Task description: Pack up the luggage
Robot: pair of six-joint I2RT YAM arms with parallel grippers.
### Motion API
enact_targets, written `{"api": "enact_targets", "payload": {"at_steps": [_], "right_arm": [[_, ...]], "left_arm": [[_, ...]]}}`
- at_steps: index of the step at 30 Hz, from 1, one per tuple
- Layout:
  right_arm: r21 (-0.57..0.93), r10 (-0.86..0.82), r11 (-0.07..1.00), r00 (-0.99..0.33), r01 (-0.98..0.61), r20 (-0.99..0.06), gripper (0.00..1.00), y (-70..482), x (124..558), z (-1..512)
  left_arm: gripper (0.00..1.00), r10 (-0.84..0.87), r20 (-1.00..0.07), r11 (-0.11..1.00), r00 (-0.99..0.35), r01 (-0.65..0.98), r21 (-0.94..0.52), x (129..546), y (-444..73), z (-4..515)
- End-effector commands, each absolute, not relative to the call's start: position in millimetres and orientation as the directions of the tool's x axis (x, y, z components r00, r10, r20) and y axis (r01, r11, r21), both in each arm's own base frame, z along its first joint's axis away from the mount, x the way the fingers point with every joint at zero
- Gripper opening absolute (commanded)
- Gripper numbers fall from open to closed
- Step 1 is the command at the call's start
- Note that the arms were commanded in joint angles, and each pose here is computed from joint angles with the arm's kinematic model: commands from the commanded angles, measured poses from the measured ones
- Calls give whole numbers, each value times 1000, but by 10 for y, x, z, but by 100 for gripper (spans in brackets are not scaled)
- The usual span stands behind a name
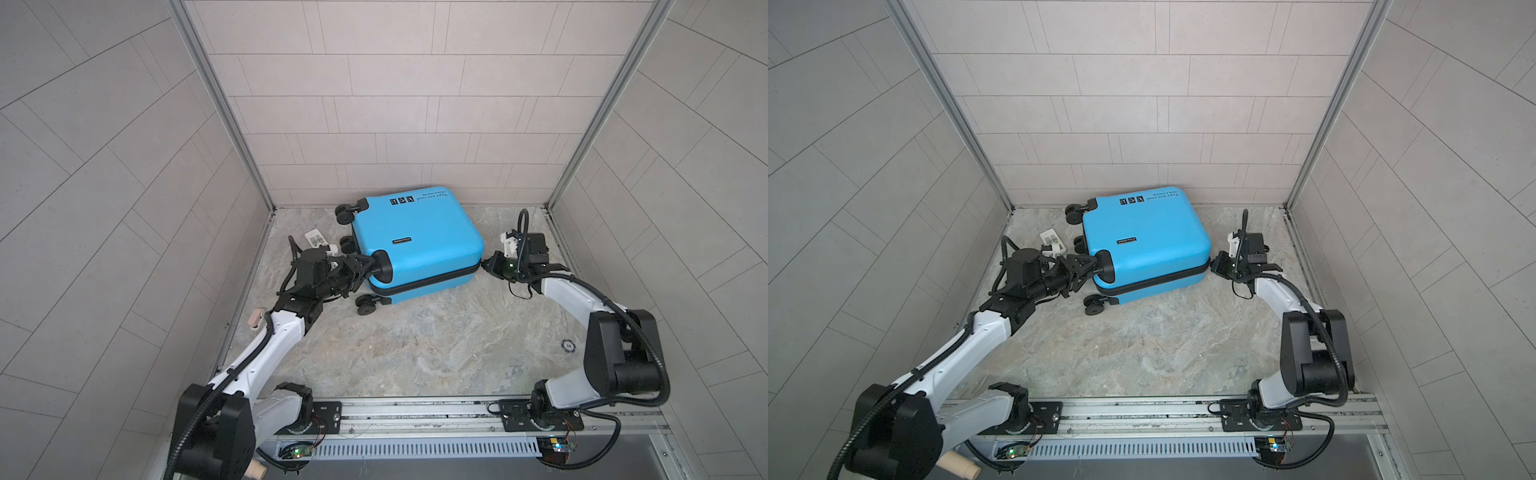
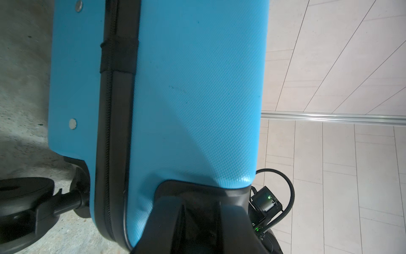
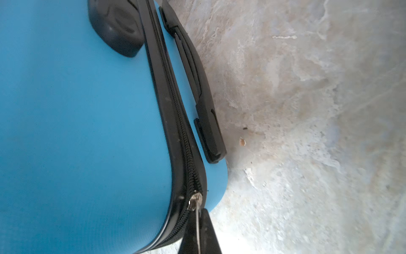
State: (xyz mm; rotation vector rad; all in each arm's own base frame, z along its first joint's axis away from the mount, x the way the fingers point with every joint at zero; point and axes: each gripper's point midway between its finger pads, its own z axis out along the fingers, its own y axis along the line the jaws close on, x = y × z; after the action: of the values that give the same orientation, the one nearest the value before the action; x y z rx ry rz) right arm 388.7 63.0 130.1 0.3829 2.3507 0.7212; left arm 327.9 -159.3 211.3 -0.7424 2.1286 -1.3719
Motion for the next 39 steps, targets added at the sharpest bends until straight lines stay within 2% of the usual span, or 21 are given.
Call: {"api": "enact_targets", "payload": {"at_steps": [1, 7, 12, 17, 20, 24, 28, 34, 35, 37, 39], "right_arm": [[504, 521, 841, -546, 196, -656, 0, 15, 3968, 1682], [516, 541, 831, -517, 207, -663, 0, 35, 3486, 1654], [422, 530, 847, -451, 323, -718, 0, -245, 3227, 1511], [430, 559, 809, -300, 400, -773, 0, -618, 3559, 1545], [505, 626, 754, -227, 420, -746, 0, -853, 3855, 1642], [544, 643, 744, -195, 388, -740, 0, -941, 4142, 1840], [567, 634, 771, -253, 292, -731, 0, -806, 4314, 2015], [530, 581, 813, -381, 240, -719, 0, -627, 4237, 1911], [520, 576, 817, -401, 250, -712, 9, -621, 4200, 1858], [483, 578, 815, -419, 319, -700, 38, -699, 4087, 1769], [468, 593, 803, -413, 370, -691, 53, -774, 3999, 1728]], "left_arm": [[0, -694, -264, 463, -669, -135, -876, 3366, -1296, 2251], [0, -675, -240, 469, -698, -154, -870, 3325, -1230, 2178], [0, -636, -220, 477, -740, -152, -866, 3307, -1292, 2104], [0, -567, -208, 530, -797, -160, -832, 3260, -1335, 1947], [0, -499, -198, 587, -844, -160, -794, 3223, -1355, 1872], [0, -410, -179, 636, -894, -140, -759, 3170, -1391, 1790], [0, -411, -177, 637, -894, -143, -757, 3174, -1388, 1733], [0, -439, -221, 635, -871, -126, -762, 3246, -1360, 1822], [0, -442, -222, 633, -869, -127, -763, 3257, -1357, 1831], [0, -438, -221, 632, -871, -124, -765, 3273, -1366, 1838], [0, -435, -217, 633, -874, -125, -764, 3276, -1370, 1825]]}}
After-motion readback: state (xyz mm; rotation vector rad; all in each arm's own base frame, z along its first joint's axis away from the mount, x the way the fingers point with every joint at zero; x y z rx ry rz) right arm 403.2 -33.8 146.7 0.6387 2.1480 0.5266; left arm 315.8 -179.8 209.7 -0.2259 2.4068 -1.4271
